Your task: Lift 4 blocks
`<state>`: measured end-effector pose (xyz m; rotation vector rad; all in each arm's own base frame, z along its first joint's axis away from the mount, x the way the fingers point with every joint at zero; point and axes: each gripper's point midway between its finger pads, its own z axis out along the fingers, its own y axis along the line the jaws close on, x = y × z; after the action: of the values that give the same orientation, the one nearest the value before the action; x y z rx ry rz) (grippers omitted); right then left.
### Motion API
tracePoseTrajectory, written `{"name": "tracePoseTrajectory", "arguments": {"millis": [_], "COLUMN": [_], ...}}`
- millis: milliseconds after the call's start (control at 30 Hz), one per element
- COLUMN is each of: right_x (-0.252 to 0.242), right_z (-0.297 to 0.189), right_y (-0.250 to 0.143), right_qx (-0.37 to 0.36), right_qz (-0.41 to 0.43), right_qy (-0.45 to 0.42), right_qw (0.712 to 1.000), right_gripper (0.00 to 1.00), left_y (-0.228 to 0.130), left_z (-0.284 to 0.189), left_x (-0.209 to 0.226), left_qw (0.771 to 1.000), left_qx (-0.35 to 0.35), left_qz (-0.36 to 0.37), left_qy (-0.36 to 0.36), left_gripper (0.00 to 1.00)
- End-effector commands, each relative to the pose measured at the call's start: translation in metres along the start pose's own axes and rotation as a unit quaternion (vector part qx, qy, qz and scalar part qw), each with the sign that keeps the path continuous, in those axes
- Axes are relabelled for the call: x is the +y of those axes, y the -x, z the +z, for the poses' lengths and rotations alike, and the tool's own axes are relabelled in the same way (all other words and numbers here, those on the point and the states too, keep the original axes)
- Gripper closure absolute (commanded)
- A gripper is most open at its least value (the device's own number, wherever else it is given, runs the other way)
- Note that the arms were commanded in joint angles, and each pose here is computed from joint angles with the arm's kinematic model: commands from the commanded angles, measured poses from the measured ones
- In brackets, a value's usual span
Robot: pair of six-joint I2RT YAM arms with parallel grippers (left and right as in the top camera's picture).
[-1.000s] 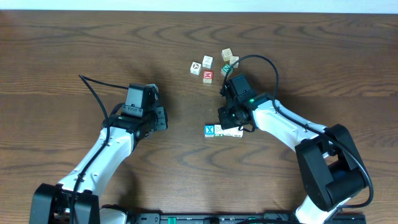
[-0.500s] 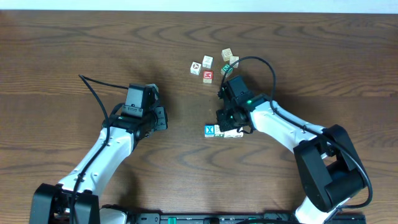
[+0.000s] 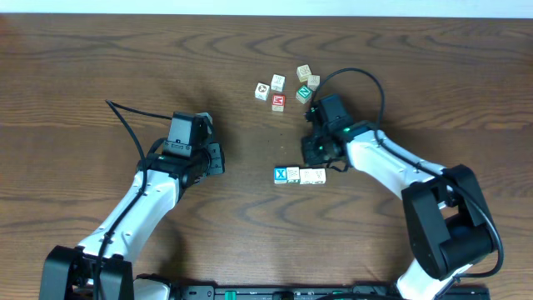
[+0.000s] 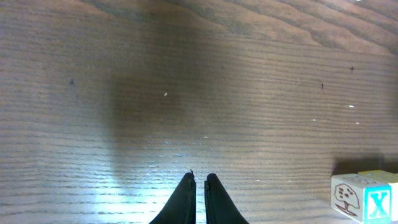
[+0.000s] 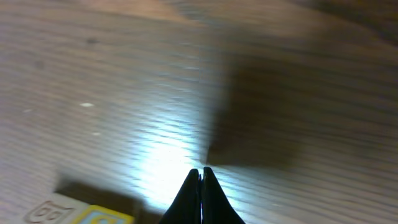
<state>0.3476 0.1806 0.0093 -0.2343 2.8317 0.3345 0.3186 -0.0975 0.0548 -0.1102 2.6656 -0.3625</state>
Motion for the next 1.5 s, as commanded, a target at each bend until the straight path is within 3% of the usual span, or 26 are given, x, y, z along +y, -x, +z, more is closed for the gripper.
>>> {"name": "tracePoseTrajectory", "arguments": {"millis": [0,100,733,1467], "right_x": [-0.001,0.013,0.051,0.051], "right_z": [-0.005,-0.006,-0.003,-0.002], "right_y": [0.006,0.003,-0.003,-0.013], "right_qx": [0.003,0.010,0.004,0.022], "right_qz": [0.020,-0.005,-0.057,-0.056], "right_qy": [0.029,0.066,0.083,0.078], "right_qw": [0.999,0.998,0.995,0.995], "right_gripper": [0.99,0.99,0.99,0.99], "left_y": [0.007,0.007,0.007,0.007], "left_z": [-0.005,-0.005,-0.005,-0.005], "left_x": [-0.009,-0.010,-0.010,-0.010], "left_qw": [1.000,1.000,1.000,1.000], "left_qx": [-0.005,-0.005,-0.005,-0.005], "left_qz": [0.009,0.011,0.011,0.011], "left_qy": [-0.019,-0.020,-0.019,-0.019], "left_gripper": [0.92,0.92,0.92,0.92]}}
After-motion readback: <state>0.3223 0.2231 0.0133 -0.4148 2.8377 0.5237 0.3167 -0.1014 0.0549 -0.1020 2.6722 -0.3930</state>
